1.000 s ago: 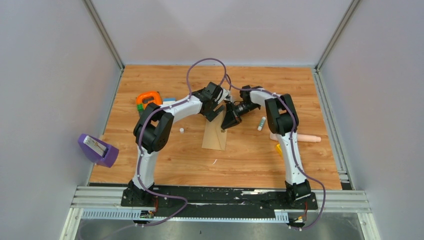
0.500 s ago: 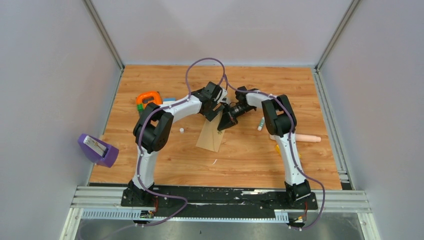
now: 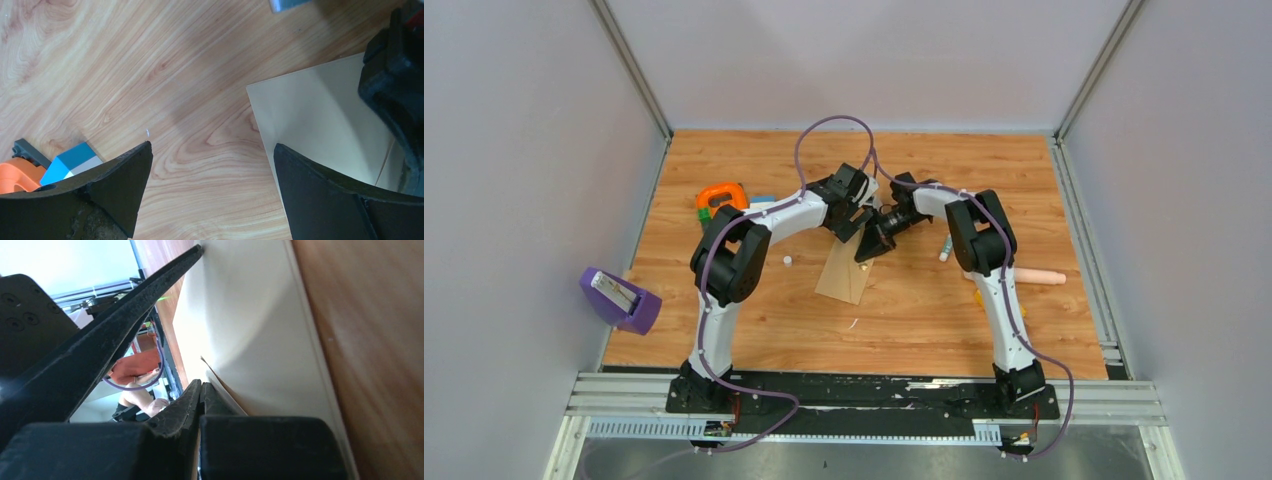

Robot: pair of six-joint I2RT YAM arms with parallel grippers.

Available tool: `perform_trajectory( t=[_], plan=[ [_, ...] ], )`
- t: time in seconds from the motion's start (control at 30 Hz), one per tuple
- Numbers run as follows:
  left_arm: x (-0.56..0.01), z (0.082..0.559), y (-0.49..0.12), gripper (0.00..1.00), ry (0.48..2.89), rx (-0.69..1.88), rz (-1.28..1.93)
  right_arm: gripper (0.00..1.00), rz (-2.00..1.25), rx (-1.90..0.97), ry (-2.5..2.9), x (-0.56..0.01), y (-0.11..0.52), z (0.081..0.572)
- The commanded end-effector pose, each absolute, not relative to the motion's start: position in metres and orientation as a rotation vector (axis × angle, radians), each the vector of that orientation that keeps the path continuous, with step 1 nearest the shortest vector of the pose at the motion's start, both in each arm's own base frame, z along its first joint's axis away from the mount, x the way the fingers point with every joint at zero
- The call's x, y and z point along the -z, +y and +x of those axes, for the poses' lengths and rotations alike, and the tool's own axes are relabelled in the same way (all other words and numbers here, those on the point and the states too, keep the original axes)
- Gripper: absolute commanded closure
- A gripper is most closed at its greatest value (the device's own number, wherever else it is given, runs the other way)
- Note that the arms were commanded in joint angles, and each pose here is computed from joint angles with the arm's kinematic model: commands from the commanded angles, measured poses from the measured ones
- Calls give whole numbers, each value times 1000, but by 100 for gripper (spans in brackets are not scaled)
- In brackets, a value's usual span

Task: Place the letter into the envelope and seal it
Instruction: Seal the envelope flap on the envelope.

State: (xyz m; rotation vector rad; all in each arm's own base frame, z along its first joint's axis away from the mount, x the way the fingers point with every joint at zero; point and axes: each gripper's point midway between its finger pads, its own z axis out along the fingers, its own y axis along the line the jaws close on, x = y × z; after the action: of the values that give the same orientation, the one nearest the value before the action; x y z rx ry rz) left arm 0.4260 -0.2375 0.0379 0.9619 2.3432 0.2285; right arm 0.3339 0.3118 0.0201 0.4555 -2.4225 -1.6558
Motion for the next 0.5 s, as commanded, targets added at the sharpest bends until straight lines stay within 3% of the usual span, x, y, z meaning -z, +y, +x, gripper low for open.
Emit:
perform_trajectory(
  t=[0.0,0.17,0.47],
  plan=[
    [-4,406,-226,0,2433,-276,1058,100,553,1465,-2574,-8,327,322],
    [-13,410,-225,0,2431,-251,1003,100,523,1356,-2628,10,323,310],
    [-77,418,-234,0,2333,155,833,100,471,1375,-2610,15,318,315]
  ],
)
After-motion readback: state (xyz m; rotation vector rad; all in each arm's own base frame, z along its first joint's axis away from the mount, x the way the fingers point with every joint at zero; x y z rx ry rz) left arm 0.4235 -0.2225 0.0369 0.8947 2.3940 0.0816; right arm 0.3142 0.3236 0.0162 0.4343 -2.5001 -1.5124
